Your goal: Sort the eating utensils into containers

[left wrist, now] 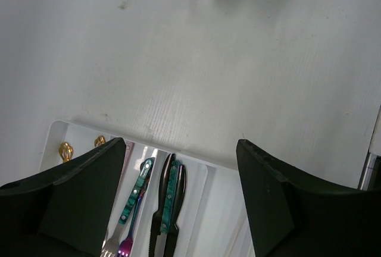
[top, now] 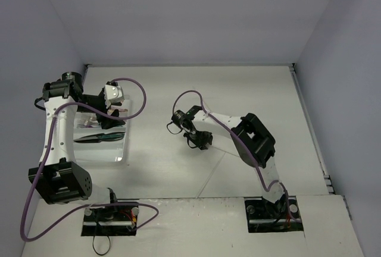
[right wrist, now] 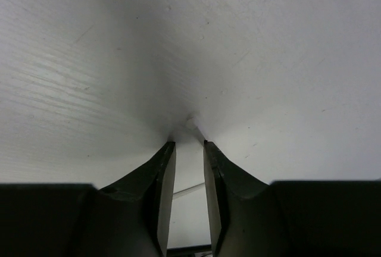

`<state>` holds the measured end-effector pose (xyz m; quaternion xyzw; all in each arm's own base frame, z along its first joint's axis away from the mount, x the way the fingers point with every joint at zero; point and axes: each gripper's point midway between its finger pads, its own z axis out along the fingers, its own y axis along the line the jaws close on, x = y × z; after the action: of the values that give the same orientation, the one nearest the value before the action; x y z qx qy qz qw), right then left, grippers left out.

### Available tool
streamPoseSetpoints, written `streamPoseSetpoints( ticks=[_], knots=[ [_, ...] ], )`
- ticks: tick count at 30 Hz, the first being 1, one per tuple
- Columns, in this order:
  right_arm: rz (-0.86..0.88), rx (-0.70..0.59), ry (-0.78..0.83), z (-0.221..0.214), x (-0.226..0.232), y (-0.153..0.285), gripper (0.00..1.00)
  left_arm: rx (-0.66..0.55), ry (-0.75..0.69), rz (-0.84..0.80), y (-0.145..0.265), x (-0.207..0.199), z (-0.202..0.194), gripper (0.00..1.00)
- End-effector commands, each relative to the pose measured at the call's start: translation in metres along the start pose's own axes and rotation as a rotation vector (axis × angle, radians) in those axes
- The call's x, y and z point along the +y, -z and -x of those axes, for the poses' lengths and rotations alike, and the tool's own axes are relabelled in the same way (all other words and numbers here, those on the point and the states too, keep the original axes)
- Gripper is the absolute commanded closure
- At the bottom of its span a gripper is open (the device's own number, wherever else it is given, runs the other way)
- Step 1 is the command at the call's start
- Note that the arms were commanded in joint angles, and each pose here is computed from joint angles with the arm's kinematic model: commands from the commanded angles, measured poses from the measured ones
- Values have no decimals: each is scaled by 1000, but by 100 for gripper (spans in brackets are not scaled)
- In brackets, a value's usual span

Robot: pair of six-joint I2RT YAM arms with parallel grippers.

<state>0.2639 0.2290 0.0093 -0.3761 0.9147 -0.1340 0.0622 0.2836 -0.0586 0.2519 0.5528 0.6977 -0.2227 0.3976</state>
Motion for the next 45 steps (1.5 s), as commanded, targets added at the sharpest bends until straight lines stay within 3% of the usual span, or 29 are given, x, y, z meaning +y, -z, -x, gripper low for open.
streamPoseSetpoints(
  ticks=[1,15,25,29,34,36,37,45],
  knots=[
    [34,65,-19,-10,-6,-27,80,-60,5,-28,6,-19,21,29],
    [117,140,-99,-21,-18,-59,99,-70,-11,-40,3,-15,24,28],
    [9,68,-162,-7,-54,-28,100,-92,21,-29,3,-12,28,28],
    [-48,-35,-234,16,-88,11,100,-144,110,18,4,-2,40,28],
    [-34,-277,-387,55,-138,86,100,-211,234,97,5,23,56,28],
    [6,-392,-437,72,-153,120,100,-232,413,164,8,38,61,28],
    [10,-448,-464,81,-163,136,100,-245,435,205,10,48,64,28],
    [302,-830,-574,156,-167,228,100,-400,676,326,-2,65,109,28]
  ],
)
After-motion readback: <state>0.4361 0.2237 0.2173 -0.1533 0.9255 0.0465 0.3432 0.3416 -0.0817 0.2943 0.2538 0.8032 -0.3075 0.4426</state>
